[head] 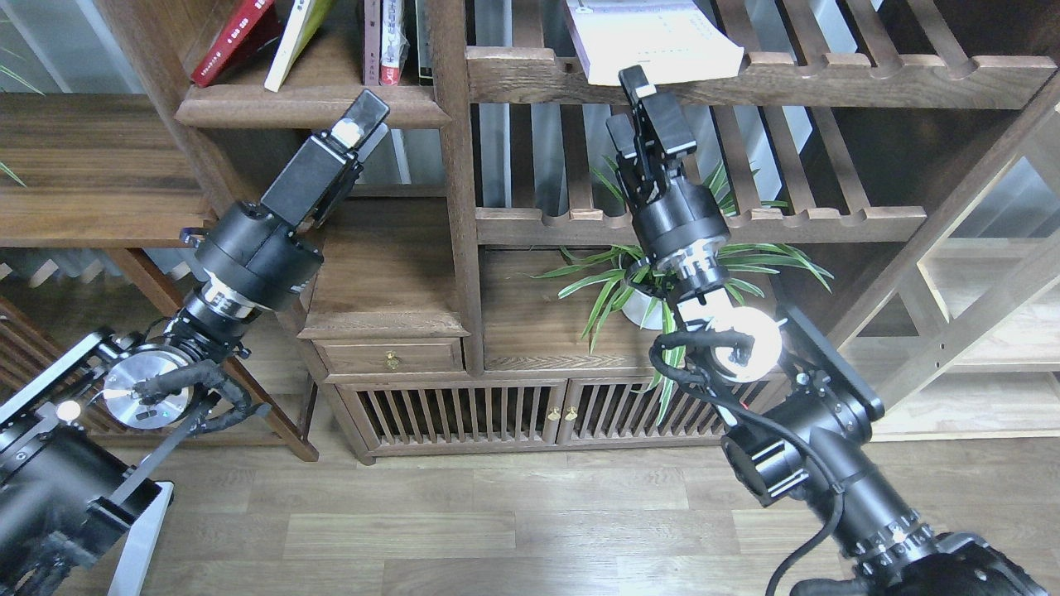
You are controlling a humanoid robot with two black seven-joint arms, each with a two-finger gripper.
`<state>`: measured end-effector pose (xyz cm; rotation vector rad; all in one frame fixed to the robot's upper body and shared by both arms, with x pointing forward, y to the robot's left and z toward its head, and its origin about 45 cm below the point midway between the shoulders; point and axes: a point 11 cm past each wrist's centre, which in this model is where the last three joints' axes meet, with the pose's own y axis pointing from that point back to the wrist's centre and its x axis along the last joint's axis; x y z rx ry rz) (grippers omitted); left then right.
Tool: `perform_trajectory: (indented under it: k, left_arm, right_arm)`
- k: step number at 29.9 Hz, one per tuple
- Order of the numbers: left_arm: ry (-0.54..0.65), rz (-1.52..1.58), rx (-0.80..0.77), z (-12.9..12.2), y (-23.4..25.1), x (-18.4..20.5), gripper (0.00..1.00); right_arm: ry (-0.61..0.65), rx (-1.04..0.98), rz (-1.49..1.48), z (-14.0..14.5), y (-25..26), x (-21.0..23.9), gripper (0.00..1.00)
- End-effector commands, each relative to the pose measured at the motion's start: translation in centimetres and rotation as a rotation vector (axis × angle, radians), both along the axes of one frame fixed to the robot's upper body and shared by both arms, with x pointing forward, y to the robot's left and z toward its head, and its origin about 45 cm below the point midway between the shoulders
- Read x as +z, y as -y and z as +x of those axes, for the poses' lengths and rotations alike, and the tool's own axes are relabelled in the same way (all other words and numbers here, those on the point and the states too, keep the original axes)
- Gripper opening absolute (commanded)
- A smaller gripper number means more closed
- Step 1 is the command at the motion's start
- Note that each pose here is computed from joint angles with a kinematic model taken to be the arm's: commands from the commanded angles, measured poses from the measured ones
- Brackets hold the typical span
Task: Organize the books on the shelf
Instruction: 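Lower the left arm and raise the right gripper toward the white book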
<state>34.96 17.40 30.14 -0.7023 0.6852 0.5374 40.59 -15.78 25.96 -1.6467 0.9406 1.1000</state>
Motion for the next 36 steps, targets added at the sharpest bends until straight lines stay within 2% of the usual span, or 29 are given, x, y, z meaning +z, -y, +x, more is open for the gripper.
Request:
perform_trajectory:
  k: [1,27,32,36]
  left_arm:
    - [-0.001,-0.001,0.004,0.1,-0.1,0.0,0.99]
    - [-0.032,-0.004,0.048,0.8,-1.0,-1.1,0.99]
    - [-0.035,-0.008,0.048,0.8,-0.9,-1.2,0.99]
    - [-0.038,-0.011,0.043,0.8,-0.7,-1.3,0.99]
  right_arm:
    - [-0.021,-0.011,-0.016,0.5,0.0,0.4,0.82]
    - [-0.115,-0.085,-0.053,2.5,1.3,1.8,0.79]
    - [-0.112,-0.104,-0.043,2.7,1.9,2.0,0.73]
    - [-0.097,-0.127,-0.023,2.9,2.7,2.4,0.58]
